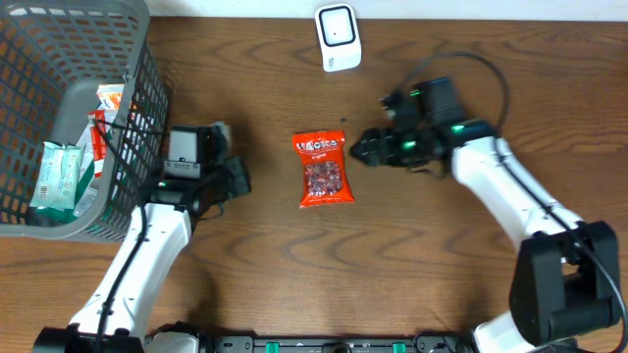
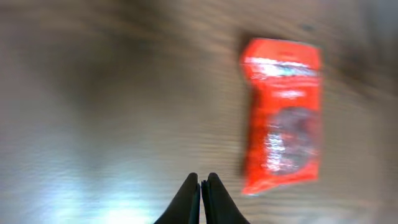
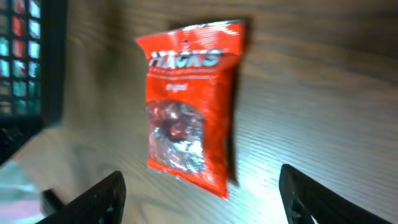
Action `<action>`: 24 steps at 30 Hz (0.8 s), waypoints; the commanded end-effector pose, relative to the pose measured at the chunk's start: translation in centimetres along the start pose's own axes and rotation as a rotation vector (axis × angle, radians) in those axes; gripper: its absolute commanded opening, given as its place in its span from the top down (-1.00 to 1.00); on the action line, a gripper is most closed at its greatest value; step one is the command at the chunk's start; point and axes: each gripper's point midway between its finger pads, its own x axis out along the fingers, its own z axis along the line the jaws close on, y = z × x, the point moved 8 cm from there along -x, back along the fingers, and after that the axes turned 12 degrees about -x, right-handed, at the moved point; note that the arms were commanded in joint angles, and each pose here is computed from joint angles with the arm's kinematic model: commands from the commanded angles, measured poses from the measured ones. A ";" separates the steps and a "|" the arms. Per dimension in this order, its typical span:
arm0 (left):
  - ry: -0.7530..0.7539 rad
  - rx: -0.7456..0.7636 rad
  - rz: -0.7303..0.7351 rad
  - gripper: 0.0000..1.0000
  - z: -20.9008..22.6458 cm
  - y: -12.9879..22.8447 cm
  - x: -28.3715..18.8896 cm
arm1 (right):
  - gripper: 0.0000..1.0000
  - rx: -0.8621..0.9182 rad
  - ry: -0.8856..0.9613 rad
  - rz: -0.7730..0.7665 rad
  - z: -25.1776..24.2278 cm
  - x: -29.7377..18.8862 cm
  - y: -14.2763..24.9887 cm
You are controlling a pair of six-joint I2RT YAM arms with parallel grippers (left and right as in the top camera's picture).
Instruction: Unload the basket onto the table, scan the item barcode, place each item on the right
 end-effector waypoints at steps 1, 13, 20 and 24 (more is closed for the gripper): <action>0.123 0.046 0.112 0.85 -2.8 2.1 2.0 | -0.48 -0.019 -0.121 0.022 -1.1 0.0 0.5; 0.187 0.128 0.195 0.85 -6.2 5.2 9.8 | -0.32 -0.007 -0.385 0.039 -3.7 5.9 1.2; 0.031 0.108 0.171 0.85 -4.0 5.4 11.0 | -0.31 0.031 -0.407 0.072 -5.1 8.0 2.2; -0.016 0.108 0.161 0.85 -3.4 5.4 11.0 | -0.31 0.032 -0.414 0.093 -5.1 9.0 2.7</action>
